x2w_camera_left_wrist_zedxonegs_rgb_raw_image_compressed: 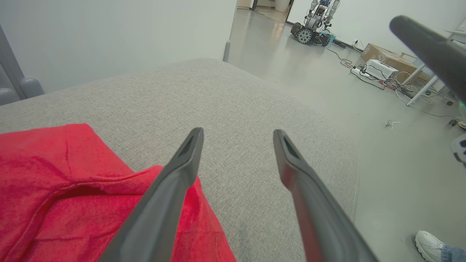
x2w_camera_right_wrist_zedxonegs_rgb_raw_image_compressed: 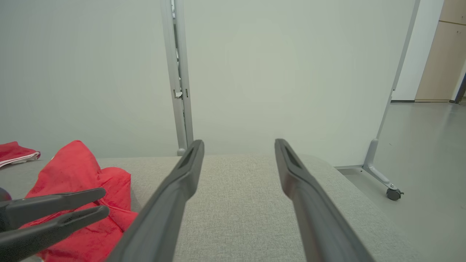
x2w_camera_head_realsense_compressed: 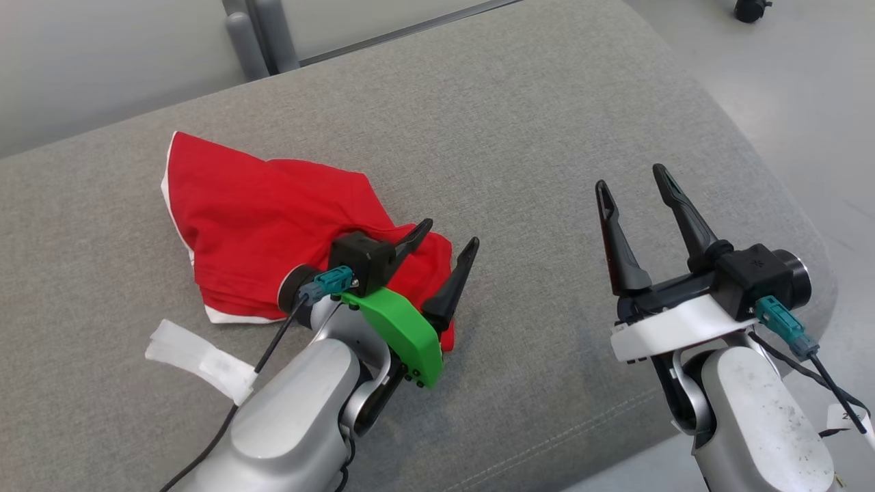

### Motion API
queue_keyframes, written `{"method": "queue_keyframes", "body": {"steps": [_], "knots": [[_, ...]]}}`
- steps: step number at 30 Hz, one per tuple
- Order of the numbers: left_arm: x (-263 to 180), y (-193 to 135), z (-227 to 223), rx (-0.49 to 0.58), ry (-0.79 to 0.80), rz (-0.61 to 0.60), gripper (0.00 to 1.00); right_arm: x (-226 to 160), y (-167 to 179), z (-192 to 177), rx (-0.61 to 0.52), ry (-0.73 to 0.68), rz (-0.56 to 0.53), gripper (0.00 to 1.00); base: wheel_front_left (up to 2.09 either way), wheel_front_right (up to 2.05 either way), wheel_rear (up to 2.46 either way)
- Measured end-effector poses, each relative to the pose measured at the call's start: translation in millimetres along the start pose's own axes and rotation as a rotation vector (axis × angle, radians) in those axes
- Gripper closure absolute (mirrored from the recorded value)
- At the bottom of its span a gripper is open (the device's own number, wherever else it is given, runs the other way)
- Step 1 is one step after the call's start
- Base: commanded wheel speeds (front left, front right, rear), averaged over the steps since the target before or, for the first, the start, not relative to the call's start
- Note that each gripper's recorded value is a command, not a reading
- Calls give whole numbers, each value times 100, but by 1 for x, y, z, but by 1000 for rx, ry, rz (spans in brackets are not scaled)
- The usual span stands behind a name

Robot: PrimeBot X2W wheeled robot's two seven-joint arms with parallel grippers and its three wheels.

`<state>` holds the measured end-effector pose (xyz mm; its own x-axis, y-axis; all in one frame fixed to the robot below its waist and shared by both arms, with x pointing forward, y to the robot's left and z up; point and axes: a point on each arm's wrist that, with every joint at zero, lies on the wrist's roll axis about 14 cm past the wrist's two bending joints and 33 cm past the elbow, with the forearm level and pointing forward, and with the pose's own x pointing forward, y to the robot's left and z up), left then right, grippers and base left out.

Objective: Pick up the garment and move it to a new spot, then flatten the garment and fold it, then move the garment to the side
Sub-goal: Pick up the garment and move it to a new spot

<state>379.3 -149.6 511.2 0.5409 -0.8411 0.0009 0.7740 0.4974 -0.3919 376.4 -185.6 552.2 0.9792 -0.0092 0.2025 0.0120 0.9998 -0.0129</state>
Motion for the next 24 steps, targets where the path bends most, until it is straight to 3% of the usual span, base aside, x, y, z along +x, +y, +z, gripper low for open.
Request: {"method": "queue_keyframes", "body": {"steps": [9,24], "knots": [[-14,33,21,104,-78,112,0,8,19,-4,21,1,60,0,0,0,0],[-119,147,1,33,-47,598,0,16,80,-9,76,8,252,0,0,0,0]]}}
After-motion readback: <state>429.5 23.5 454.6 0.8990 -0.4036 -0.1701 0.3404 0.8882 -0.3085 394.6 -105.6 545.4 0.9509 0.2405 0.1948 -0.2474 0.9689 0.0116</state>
